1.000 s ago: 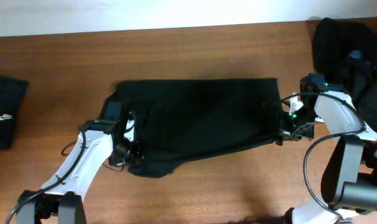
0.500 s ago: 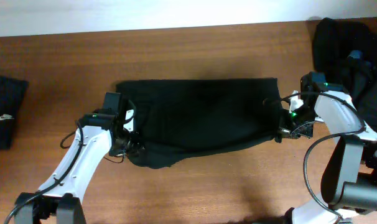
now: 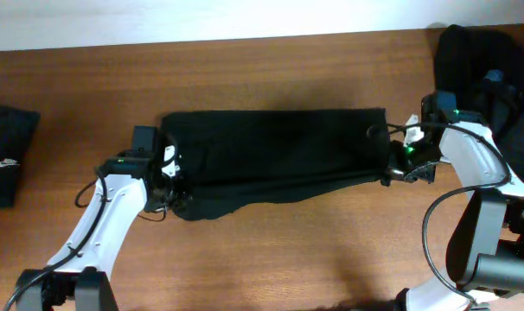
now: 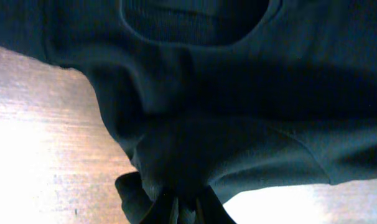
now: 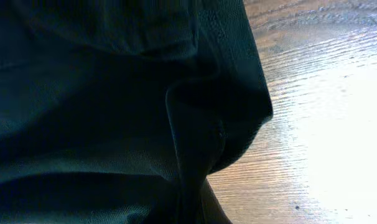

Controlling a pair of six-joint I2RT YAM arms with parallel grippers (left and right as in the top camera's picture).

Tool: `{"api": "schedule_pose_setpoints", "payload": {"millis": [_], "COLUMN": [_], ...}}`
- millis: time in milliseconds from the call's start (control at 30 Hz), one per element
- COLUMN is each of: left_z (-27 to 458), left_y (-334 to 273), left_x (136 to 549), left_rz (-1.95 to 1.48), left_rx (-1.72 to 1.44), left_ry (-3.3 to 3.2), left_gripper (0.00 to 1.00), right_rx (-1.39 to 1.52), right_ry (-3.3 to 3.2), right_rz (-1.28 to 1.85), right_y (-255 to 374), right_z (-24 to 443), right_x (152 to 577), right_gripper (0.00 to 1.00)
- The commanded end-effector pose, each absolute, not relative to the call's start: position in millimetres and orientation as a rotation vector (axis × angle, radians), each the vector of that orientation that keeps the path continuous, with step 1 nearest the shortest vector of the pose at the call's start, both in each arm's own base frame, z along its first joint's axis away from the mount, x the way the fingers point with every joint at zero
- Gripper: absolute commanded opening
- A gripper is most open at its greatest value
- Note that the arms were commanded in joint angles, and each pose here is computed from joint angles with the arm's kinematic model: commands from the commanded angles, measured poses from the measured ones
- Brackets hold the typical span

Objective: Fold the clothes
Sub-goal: 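Fold the bottom half up toward the top edge with both grippers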

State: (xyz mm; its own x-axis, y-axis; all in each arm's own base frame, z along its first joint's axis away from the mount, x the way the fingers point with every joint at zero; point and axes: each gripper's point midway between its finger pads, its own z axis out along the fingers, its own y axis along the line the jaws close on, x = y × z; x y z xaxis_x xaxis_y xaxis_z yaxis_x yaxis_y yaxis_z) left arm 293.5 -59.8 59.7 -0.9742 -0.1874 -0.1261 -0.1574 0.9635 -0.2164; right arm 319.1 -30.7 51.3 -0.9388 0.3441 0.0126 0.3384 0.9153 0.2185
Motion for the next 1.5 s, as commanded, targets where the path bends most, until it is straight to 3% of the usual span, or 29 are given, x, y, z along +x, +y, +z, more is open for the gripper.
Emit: {"api": "schedule_pose_setpoints", "payload": {"millis": [0, 1100, 1467], "left_z": [64, 78, 64], "left_y": [-56, -52, -53], "left_x": [304, 360, 375], "left_rz": [-0.298, -0.291, -0.298], "left_rx": [-0.322, -0.404, -0.410], "left_ry": [2.935, 2.691, 2.676], "left_gripper": [0.09, 0.10, 0.10], "right_rx": [0.579, 0.524, 0.424], "right_ry": [3.014, 2.792, 2.743], "right_rz": [0.352, 0.374, 0.372], "right_y": [-30, -36, -10], "right_z": [55, 58, 60], "right_x": [330, 388, 409], "right_gripper": [0.04, 0.04, 0.04]}}
